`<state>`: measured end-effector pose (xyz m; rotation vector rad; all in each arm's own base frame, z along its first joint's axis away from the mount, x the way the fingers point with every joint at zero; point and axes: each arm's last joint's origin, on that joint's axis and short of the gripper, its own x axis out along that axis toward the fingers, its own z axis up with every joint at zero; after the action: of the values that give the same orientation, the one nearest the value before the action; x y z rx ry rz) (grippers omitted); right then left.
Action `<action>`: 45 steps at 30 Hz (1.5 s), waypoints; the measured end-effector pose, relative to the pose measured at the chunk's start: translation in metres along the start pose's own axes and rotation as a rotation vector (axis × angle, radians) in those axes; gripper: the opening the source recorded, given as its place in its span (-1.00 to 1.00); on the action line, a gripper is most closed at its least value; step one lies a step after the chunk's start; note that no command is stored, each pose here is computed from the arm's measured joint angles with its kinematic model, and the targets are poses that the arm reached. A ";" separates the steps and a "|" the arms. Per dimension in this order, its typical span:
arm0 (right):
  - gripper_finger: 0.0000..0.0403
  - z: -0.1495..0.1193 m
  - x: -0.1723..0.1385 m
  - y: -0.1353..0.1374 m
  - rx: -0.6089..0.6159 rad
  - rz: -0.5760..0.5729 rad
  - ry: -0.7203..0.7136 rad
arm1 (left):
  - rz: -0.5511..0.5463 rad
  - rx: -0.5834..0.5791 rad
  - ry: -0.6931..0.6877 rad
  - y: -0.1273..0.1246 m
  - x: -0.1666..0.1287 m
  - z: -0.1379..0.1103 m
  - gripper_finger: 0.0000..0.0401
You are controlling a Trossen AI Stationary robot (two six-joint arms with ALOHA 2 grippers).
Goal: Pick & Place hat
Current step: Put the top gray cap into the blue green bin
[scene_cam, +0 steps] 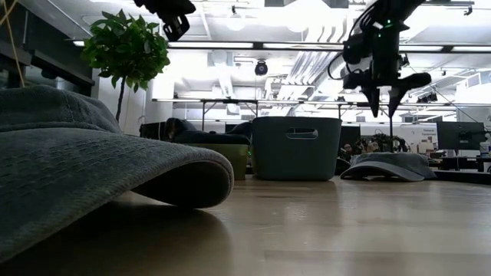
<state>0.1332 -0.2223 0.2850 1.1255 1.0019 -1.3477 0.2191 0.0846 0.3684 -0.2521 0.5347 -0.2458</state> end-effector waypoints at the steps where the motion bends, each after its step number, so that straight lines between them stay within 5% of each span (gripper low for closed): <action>1: -0.19 -0.001 0.003 0.000 0.019 -0.003 0.010 | -0.001 -0.001 0.003 0.000 0.000 0.000 -1.00; 8: -0.14 -0.008 0.026 0.000 0.089 0.034 0.069 | -0.029 0.013 0.000 -0.001 0.000 0.000 -1.00; 22: 0.43 -0.010 0.064 0.001 0.329 0.158 0.034 | -0.070 0.041 -0.004 -0.002 0.000 0.000 -1.00; 33: 0.45 -0.019 0.094 -0.016 0.491 0.174 0.110 | -0.069 0.034 0.004 -0.002 0.000 -0.001 -1.00; 45: 0.44 -0.006 0.097 -0.028 0.556 0.144 0.004 | -0.070 0.020 0.017 -0.002 0.000 -0.003 -1.00</action>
<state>0.1068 -0.2339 0.1879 1.5765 0.5405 -1.5500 0.2172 0.0819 0.3671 -0.2493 0.5408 -0.3211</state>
